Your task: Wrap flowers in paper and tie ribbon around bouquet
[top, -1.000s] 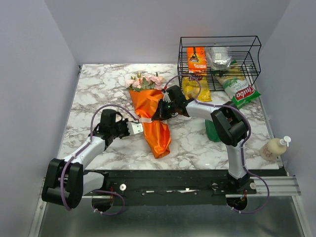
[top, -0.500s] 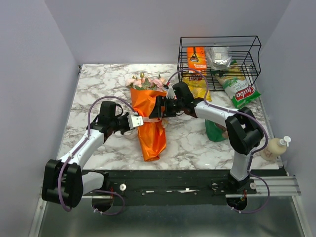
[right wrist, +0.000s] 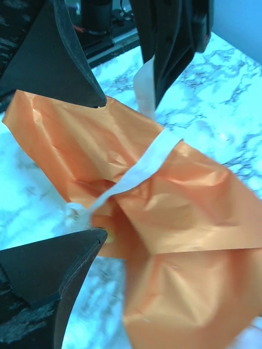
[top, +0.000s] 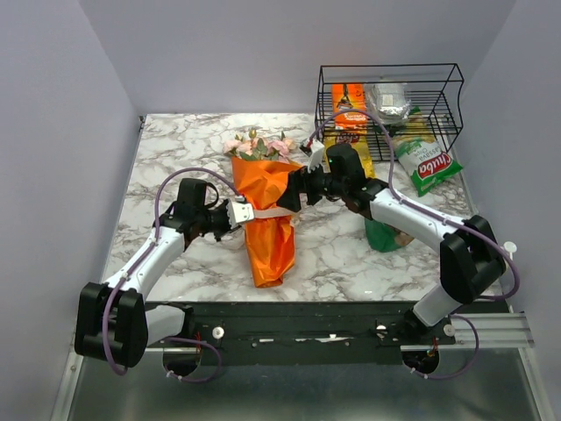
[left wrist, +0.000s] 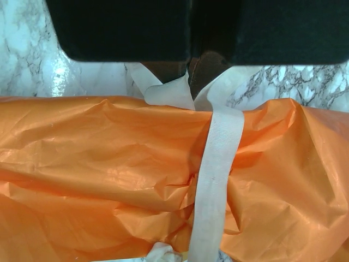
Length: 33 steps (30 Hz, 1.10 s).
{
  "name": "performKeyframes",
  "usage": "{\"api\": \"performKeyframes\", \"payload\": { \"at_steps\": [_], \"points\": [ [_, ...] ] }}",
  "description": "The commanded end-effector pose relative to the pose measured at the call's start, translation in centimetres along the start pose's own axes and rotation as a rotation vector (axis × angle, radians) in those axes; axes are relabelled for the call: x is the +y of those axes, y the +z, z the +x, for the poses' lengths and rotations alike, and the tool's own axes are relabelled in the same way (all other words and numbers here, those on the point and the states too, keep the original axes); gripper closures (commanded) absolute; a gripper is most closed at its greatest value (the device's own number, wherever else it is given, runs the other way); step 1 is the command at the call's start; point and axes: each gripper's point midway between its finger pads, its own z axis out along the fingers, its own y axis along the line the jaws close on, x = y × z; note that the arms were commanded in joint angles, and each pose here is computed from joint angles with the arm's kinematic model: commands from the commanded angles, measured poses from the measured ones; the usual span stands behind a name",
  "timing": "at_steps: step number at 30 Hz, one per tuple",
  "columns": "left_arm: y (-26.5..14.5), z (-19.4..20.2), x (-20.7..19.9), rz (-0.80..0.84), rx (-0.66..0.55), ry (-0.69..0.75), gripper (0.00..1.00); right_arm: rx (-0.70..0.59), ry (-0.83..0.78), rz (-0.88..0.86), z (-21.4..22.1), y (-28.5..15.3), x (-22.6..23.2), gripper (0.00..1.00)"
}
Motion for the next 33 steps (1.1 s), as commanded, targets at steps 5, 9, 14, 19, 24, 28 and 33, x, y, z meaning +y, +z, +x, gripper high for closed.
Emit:
{"api": "performKeyframes", "payload": {
  "at_steps": [5, 9, 14, 19, 24, 28, 33],
  "points": [
    [-0.7, -1.4, -0.6, 0.030, -0.020, -0.041, 1.00, -0.008, -0.265, -0.181, -0.4, 0.1, 2.9, 0.00],
    [-0.9, -2.3, -1.2, 0.064, -0.047, -0.064, 1.00, -0.171, -0.501, -0.361, -0.2, 0.9, 9.0, 0.11],
    [-1.0, -2.5, -1.3, 0.063, -0.054, -0.087, 1.00, -0.285, -0.511, -0.418, -0.9, 2.8, 11.3, 0.36],
    [-0.9, -2.7, -1.6, 0.075, -0.070, -0.103, 1.00, -0.283, -0.506, -0.476, -0.8, 5.0, 12.2, 0.34],
    [-1.0, -3.1, -1.4, 0.067, -0.081, -0.112, 1.00, -0.237, -0.490, -0.493, 1.2, 5.9, 11.6, 0.37],
    [-0.9, -2.9, -1.7, 0.078, -0.082, -0.107, 1.00, -0.196, -0.498, -0.560, 2.3, 6.2, 12.5, 0.42],
    [-0.9, -2.9, -1.4, 0.073, -0.080, -0.091, 1.00, -0.156, -0.533, -0.593, 3.2, 7.1, 13.1, 0.44]
  ]
}}
